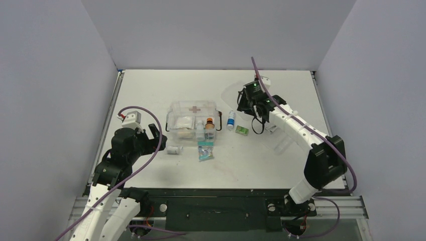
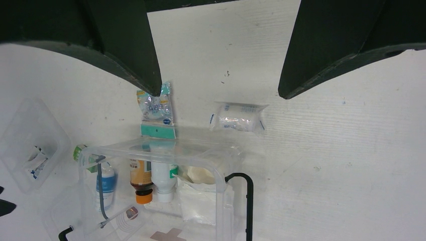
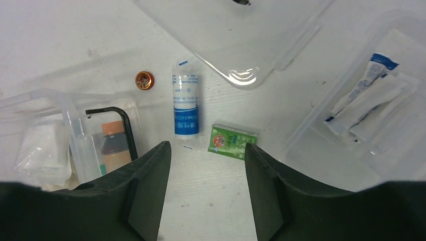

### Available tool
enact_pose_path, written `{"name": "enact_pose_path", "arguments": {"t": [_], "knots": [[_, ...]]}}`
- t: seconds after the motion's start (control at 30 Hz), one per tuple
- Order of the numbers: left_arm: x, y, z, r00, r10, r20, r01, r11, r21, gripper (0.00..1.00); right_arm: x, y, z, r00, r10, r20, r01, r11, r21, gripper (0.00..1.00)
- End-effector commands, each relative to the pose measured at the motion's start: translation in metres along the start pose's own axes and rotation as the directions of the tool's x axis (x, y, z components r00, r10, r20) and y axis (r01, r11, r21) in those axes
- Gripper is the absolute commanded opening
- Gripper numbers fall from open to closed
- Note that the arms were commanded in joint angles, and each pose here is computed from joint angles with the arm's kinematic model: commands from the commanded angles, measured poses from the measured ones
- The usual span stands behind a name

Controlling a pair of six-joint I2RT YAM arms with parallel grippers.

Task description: Organize the medicine kit

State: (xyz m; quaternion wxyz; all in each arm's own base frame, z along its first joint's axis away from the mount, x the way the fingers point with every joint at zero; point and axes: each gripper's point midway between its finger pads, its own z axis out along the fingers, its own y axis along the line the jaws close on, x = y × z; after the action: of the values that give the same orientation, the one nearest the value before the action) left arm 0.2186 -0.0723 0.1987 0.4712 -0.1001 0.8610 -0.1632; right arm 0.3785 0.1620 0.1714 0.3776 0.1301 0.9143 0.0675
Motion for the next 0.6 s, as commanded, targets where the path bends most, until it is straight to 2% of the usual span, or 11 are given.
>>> {"name": "enact_pose_path", "arguments": {"t": [0.0, 0.23, 0.57], "knots": [[-0.013, -0.004, 0.000, 0.999, 0.004, 0.050, -0.005, 1.000, 0.016, 0.86, 0.000, 0.033, 0.025, 0.999, 0.043, -0.001, -0.043, 0.998, -0.049, 0.52], [-0.012, -0.005, 0.001, 0.999, 0.006, 0.045, -0.006, 1.000, 0.020, 0.86, 0.019, 0.061, 0.066, 0.998, 0.001, -0.068, -0.009, 0.994, -0.105, 0.51], [-0.012, -0.003, 0.003, 0.999, 0.002, 0.041, -0.003, 1.000, 0.010, 0.86, 0.041, 0.056, 0.109, 0.992, -0.021, -0.121, 0.015, 0.999, -0.050, 0.47]]}}
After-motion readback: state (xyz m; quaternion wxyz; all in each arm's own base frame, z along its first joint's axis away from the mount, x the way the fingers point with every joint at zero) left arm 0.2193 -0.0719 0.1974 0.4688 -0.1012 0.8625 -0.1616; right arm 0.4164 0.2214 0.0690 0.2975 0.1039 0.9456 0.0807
